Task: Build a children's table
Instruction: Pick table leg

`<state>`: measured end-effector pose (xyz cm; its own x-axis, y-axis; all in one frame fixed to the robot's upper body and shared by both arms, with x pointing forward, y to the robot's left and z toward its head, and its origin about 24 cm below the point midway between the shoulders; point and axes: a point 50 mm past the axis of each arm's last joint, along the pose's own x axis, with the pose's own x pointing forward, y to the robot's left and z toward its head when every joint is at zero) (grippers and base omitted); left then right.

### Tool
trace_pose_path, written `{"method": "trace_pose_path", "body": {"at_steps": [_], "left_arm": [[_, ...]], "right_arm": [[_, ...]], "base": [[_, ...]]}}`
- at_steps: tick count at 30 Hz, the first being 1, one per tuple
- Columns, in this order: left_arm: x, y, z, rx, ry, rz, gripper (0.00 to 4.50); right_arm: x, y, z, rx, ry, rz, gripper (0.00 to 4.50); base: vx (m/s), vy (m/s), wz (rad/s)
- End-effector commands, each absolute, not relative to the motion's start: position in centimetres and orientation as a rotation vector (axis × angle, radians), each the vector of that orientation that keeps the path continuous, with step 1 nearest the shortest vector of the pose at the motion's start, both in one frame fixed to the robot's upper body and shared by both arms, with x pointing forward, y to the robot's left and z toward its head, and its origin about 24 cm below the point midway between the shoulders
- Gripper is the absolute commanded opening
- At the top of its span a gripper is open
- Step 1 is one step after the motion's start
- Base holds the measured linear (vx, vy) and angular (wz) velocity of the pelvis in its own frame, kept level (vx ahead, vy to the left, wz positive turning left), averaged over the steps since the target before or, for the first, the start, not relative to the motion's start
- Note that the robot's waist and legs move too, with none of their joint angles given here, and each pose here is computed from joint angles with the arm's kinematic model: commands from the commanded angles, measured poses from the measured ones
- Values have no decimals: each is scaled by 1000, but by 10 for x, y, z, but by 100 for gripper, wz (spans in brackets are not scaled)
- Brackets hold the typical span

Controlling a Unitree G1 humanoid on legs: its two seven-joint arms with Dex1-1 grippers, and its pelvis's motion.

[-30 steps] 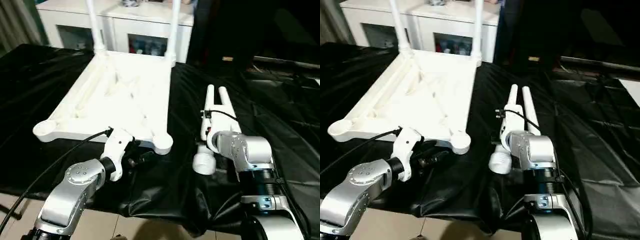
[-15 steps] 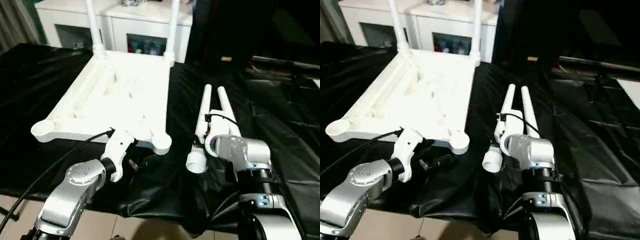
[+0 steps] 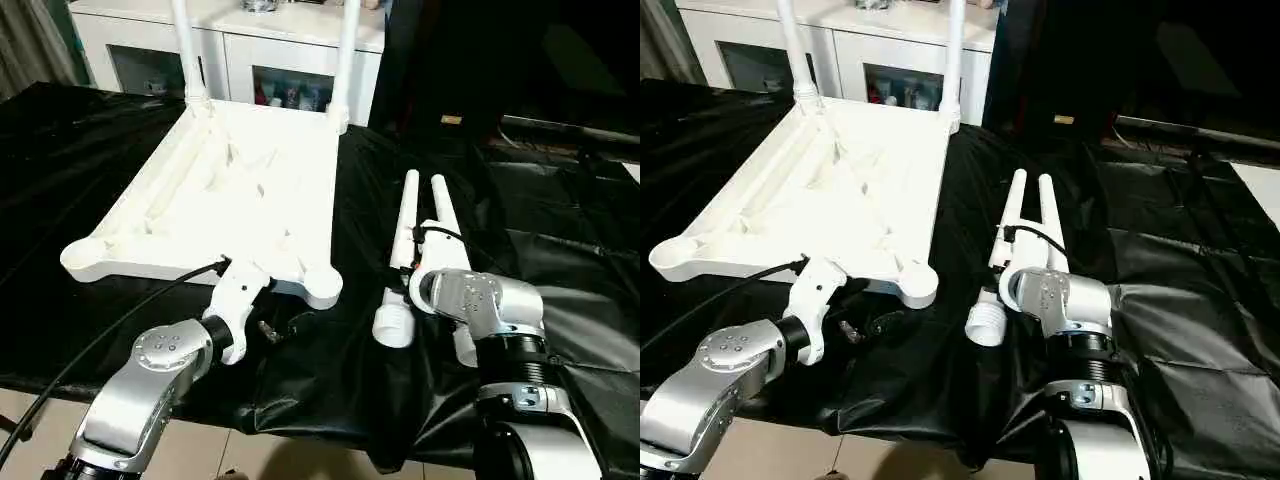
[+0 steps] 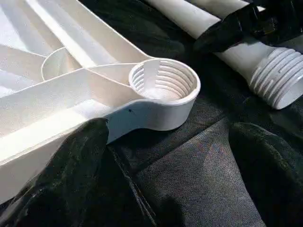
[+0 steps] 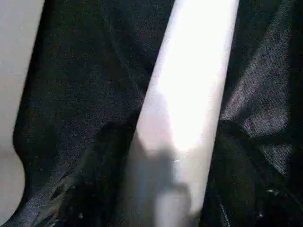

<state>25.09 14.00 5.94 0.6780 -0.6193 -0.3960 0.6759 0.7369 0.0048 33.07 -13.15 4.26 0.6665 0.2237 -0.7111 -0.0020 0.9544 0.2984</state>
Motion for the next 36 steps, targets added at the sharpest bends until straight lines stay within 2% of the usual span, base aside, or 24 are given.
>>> {"method": "trace_pose_path", "body": {"at_steps": [1,8,12,16,17,18,19,20,21,23,26,32,36], "left_arm": [[250,133,64,177,366,-754,450],[253,132,65,192,345,-724,450],[265,135,72,216,286,-596,450],[275,132,80,172,247,-577,450],[282,126,87,77,220,-576,450],[282,126,87,77,220,-576,450],[291,119,97,-39,191,-566,450],[295,114,102,-93,180,-567,450],[302,102,115,-249,154,-600,450],[305,97,122,-314,145,-640,450],[314,84,146,-471,107,-752,450],[323,74,173,-635,61,-844,450],[325,76,184,-746,49,-886,450]], "right_arm": [[323,-132,29,299,917,137,247],[326,-136,32,295,911,140,195],[327,-138,38,322,875,157,187],[330,-141,46,316,820,170,183],[332,-143,54,319,744,190,183],[332,-143,54,319,744,190,183],[334,-146,68,354,625,221,182],[334,-147,75,373,565,244,182],[333,-148,96,433,413,325,182],[331,-147,106,478,361,381,182],[322,-140,127,559,248,604,182],[308,-124,146,530,183,868,182],[302,-113,149,480,178,945,182]], "base": [[0,0,0],[0,0,0],[0,0,0],[0,0,0],[0,0,0],[0,0,0],[0,0,0],[0,0,0],[0,0,0],[0,0,0],[0,0,0],[0,0,0],[0,0,0]]}}
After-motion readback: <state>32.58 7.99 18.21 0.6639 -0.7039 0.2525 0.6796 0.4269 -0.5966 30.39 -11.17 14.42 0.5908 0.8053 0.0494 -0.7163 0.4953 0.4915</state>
